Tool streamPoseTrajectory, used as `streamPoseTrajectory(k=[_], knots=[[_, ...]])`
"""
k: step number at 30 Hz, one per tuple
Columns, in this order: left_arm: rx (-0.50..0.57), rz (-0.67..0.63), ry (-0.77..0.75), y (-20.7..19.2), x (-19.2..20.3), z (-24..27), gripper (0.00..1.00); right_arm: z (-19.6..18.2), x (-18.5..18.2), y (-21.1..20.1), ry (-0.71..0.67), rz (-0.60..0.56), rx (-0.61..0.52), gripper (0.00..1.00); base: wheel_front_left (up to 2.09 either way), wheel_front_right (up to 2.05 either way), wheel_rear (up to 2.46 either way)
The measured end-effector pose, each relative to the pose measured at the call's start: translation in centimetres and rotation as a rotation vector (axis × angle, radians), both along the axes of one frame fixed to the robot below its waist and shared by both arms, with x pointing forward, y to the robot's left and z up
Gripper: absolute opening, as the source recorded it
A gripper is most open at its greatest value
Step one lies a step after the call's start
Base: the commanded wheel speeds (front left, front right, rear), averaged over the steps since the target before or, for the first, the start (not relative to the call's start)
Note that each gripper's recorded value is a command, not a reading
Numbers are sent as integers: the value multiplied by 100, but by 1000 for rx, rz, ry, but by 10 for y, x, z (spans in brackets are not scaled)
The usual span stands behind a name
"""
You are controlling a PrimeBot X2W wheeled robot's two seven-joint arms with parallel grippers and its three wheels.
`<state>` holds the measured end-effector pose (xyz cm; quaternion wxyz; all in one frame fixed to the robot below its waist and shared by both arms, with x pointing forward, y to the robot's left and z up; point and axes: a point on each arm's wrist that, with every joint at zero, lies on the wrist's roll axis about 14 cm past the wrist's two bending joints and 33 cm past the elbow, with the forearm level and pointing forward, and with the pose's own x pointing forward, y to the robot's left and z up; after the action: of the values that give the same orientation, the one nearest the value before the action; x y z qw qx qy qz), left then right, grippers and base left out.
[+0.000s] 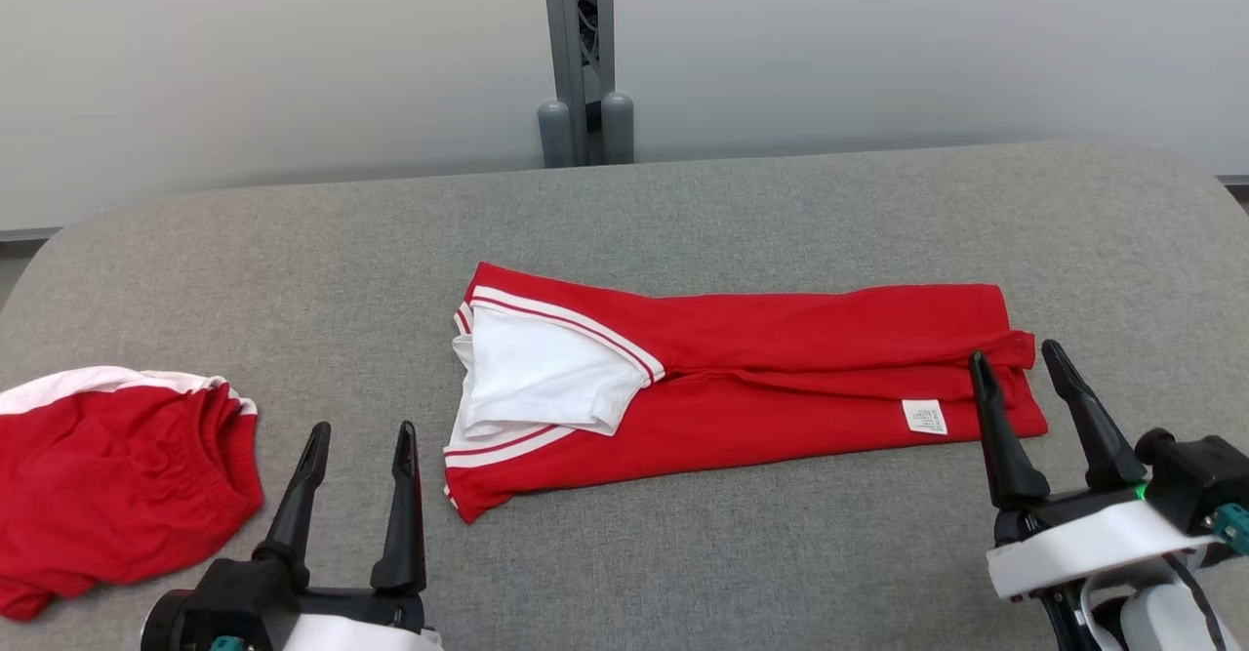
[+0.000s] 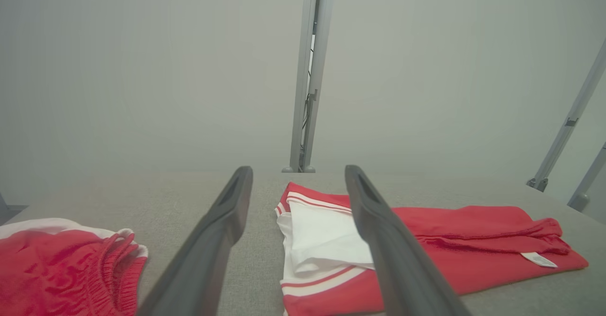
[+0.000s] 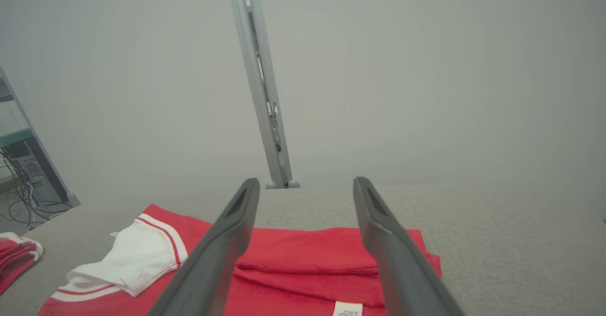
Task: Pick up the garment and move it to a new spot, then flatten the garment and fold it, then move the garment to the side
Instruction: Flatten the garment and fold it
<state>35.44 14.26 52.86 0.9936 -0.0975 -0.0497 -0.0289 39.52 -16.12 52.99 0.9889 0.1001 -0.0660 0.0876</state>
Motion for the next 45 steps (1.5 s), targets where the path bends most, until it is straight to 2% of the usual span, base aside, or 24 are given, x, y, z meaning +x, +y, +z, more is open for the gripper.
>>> streamPoseTrajectory(k=[6, 16, 45], knots=[[41, -2, -20, -3, -12, 0, 100, -10, -21, -4, 25, -34, 16, 100, 0, 0, 0], [42, 38, -15, 4, -21, -5, 100, -16, -35, -8, 37, -56, 17, 100, 0, 0, 0], [76, 55, 3, 14, -27, -15, 100, -18, -39, -1, 40, -31, -17, 100, 0, 0, 0]])
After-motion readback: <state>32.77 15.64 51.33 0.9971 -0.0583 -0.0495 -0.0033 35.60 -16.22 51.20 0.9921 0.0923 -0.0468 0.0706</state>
